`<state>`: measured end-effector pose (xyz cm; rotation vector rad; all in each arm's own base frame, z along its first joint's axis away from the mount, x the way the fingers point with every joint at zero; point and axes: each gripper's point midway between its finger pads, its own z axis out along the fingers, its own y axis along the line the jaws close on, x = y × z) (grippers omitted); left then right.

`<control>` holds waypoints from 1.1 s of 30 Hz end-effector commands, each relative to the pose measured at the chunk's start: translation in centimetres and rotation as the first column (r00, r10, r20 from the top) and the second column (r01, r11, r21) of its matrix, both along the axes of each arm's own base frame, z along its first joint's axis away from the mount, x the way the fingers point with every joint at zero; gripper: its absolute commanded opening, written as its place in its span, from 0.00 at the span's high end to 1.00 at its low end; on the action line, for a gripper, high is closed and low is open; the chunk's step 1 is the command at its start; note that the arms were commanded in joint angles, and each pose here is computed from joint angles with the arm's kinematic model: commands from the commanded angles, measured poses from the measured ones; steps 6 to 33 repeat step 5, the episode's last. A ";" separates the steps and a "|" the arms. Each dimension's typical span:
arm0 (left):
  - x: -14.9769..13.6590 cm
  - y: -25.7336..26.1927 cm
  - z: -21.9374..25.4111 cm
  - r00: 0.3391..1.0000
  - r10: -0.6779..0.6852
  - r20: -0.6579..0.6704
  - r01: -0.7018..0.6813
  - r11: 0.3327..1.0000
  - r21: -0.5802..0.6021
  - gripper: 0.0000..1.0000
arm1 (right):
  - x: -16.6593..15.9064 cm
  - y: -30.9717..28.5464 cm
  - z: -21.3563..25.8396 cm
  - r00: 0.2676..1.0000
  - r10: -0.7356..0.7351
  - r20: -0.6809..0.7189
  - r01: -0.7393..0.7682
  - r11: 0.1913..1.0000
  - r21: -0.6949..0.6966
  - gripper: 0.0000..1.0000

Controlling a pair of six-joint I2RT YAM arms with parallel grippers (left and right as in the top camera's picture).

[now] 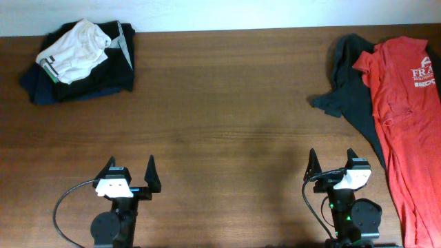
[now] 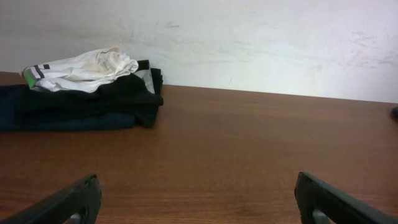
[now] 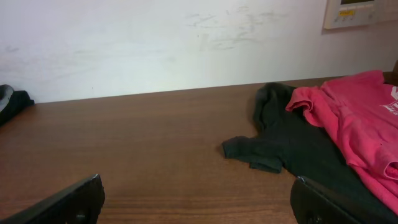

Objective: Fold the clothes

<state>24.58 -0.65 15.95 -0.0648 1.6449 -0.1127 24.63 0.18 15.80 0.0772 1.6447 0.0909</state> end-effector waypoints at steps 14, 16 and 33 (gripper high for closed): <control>0.0 -0.3 -0.3 1.000 -0.018 -0.002 0.018 1.000 0.015 0.01 | 0.0 -0.2 -0.2 1.000 -0.014 -0.003 0.014 1.000 -0.002 0.01; 0.0 -0.3 -0.3 1.000 -0.018 -0.002 0.018 1.000 0.015 0.01 | 0.0 -0.2 -0.2 1.000 -0.014 -0.003 0.014 1.000 -0.002 0.01; 0.0 -0.3 -0.3 1.000 -0.018 -0.002 0.018 1.000 0.015 0.01 | 0.0 -0.2 -0.2 1.000 -0.014 -0.003 0.014 1.000 -0.002 0.01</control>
